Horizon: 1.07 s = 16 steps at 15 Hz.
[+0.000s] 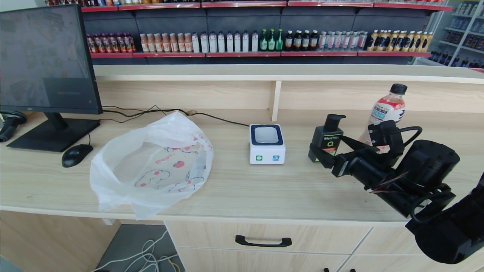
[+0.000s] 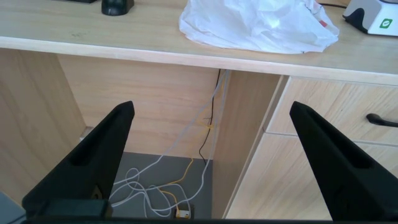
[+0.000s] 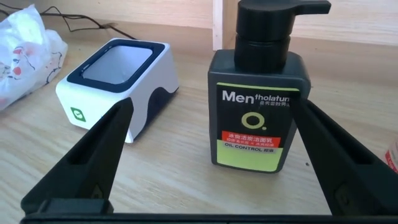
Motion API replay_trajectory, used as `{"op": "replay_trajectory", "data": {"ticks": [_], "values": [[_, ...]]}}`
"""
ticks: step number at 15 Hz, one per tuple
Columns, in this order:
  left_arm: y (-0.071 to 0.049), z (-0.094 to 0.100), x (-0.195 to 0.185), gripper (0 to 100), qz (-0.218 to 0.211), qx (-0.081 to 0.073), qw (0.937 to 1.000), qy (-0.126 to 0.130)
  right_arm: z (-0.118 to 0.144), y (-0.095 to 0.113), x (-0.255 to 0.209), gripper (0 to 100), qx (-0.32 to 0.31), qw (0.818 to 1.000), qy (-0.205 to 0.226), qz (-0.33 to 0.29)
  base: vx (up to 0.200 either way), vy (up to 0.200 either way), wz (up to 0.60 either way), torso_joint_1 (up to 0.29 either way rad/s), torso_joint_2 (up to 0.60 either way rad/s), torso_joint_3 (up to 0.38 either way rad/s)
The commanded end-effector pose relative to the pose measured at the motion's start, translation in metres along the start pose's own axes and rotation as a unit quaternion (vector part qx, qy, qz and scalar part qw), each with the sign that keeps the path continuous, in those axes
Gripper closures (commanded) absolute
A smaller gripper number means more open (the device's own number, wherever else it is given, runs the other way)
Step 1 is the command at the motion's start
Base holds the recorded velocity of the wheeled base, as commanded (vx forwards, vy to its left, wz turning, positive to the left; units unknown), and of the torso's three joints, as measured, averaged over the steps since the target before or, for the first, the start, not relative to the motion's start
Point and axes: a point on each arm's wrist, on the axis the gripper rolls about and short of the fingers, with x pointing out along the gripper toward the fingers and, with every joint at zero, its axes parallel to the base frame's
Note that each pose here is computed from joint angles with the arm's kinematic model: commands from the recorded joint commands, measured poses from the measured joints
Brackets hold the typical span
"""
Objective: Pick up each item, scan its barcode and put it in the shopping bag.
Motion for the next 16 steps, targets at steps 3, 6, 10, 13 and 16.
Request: {"op": "replay_trajectory", "data": {"ticks": [3,6,10,13,16], "values": [[0.0,0.0,0.0,0,0.0,-0.001,1.0,0.0,-0.004,0.0,0.006,0,0.001,1.0,0.001,0.001,0.0,0.0,0.0,0.0,0.0,0.0],[0.0,0.0,0.0,0,0.0,0.0,1.0,0.0,-0.004,-0.002,0.008,0,0.001,1.0,0.0,-0.001,0.0,0.0,0.0,0.0,0.0,0.0],[0.0,0.0,0.0,0,0.0,0.0,1.0,0.0,-0.005,-0.005,0.019,0,0.001,1.0,-0.009,-0.004,0.0,0.0,0.0,0.0,0.0,0.0],[0.0,0.0,0.0,0,0.0,0.0,1.0,0.0,-0.005,-0.007,0.026,0,0.0,1.0,-0.015,-0.005,0.0,0.0,0.0,0.0,0.0,0.0],[0.0,0.0,0.0,0,0.0,0.001,1.0,0.0,-0.011,-0.007,0.033,0,0.0,1.0,-0.013,-0.007,0.0,0.0,0.0,0.0,0.0,0.0]]}}
